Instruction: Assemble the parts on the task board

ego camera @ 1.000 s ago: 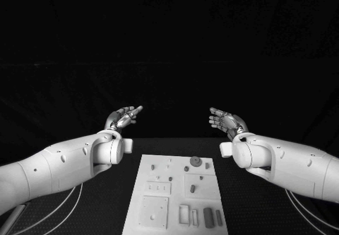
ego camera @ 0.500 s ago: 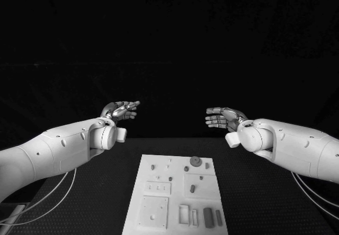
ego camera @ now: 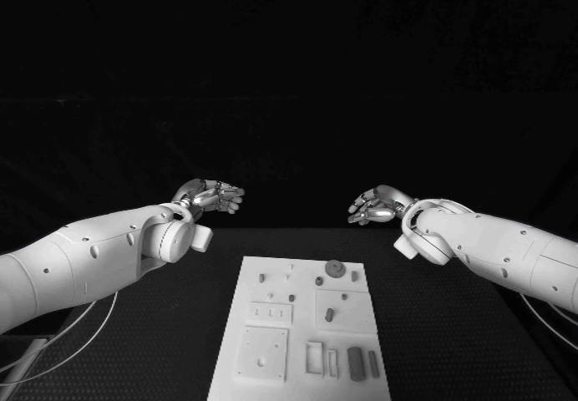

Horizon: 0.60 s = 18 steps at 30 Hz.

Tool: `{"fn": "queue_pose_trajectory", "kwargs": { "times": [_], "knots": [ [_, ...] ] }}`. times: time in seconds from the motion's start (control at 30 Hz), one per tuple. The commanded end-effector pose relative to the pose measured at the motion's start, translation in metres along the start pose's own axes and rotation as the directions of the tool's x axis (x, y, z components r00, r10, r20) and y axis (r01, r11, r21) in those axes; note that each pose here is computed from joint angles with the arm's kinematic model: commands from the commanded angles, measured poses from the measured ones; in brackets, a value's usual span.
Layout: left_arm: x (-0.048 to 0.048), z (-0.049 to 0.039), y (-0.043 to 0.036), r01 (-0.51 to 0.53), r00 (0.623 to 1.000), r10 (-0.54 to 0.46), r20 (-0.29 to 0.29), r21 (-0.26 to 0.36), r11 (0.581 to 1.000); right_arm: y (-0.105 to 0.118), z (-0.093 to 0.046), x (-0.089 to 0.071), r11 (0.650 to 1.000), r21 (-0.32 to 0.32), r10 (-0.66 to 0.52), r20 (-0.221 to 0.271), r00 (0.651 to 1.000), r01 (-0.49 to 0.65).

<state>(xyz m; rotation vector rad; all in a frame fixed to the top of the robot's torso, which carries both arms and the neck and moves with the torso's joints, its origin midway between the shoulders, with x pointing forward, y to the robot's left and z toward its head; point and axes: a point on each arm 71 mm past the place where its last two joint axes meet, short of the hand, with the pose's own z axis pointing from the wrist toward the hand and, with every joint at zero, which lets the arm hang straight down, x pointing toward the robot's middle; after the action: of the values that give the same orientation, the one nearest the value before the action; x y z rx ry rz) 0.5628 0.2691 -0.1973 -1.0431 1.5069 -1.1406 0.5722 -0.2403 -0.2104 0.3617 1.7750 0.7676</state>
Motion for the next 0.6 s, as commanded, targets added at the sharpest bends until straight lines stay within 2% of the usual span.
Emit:
{"fn": "queue_pose_trajectory", "kwargs": {
  "times": [0.03,0.1,0.3,0.47,0.6],
  "knots": [
    [0.0059,-0.0035,-0.0031,-0.02,0.999,0.021,-0.048,0.026,0.999,0.006,-0.002,0.007,0.966,-0.048,-0.257,-0.036,0.966,0.256],
    [0.0071,-0.0079,-0.0033,-0.014,0.998,0.016,-0.06,0.027,1.0,0.009,-0.001,0.012,0.955,-0.059,-0.293,-0.048,0.955,0.29],
    [0.0189,-0.0174,-0.0061,0.005,0.996,-0.001,-0.09,0.045,0.999,0.013,-0.004,0.025,0.915,-0.091,-0.401,-0.078,0.913,0.394],
    [0.0264,-0.0282,0.0002,0.04,0.993,-0.036,-0.111,0.032,0.999,0.015,-0.005,0.037,0.874,-0.118,-0.481,-0.089,0.872,0.471],
    [0.031,-0.0335,0.0002,0.033,0.99,-0.028,-0.14,0.033,0.999,0.013,-0.006,0.047,0.855,-0.13,-0.516,-0.101,0.851,0.503]
  ]
}}
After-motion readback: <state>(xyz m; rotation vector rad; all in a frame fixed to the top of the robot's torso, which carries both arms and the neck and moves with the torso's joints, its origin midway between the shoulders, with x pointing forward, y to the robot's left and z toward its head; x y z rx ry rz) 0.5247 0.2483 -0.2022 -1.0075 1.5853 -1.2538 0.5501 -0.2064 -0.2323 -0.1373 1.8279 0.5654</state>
